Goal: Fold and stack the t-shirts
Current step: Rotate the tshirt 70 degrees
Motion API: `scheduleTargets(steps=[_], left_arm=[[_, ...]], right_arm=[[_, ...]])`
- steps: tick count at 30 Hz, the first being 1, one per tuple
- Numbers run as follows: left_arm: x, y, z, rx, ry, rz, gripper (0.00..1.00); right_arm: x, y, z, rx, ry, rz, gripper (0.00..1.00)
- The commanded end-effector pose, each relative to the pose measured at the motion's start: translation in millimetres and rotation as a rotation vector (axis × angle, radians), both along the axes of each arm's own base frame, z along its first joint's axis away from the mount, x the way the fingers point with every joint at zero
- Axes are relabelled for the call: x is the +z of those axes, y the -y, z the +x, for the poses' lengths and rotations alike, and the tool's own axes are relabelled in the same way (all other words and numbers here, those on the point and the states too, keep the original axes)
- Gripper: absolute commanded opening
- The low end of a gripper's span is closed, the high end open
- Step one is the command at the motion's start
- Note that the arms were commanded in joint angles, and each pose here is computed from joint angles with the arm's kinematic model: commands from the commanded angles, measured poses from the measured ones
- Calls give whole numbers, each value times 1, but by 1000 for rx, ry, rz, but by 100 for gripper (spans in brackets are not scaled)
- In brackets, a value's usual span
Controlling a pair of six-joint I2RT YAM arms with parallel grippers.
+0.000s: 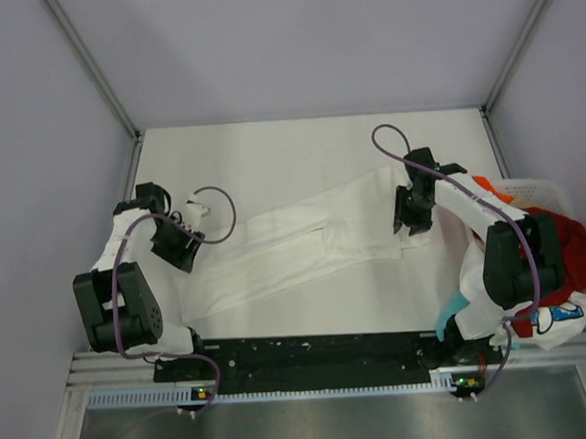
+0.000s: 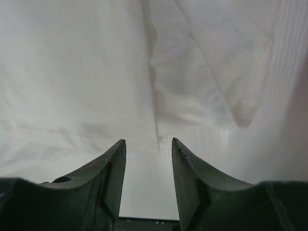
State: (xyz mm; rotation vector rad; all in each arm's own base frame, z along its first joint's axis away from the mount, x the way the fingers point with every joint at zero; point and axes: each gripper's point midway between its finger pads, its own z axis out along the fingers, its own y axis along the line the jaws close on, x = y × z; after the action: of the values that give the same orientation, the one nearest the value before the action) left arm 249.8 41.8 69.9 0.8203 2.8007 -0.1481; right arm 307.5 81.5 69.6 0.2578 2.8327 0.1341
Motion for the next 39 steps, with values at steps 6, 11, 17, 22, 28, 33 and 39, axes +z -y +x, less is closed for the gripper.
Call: scheduleTargets(steps=[6,11,17,22,28,33,39], left_arm=[[-23,-10,-13,-164,13,69,62],[-31,-17,-10,-160,-8,93,59],[-32,-15,-13,-164,-26,84,57],[-30,-13,-16,-172,-41,73,57],[-12,-7,-13,-201,-29,36,57],[-2,-13,-3,-291,42,83,58],[-13,-10,-8,-352,-25,105,58]], right_arm=[[-23,-32,-58,5,-67,152,47],[-42,-38,-55,-7,-57,184,47],[-53,-23,-53,-21,-35,124,45],[-57,-21,-48,-7,-18,119,35],[-50,-22,-45,8,22,131,0],[-20,-28,-32,41,117,165,0],[9,-40,-21,108,188,222,0]])
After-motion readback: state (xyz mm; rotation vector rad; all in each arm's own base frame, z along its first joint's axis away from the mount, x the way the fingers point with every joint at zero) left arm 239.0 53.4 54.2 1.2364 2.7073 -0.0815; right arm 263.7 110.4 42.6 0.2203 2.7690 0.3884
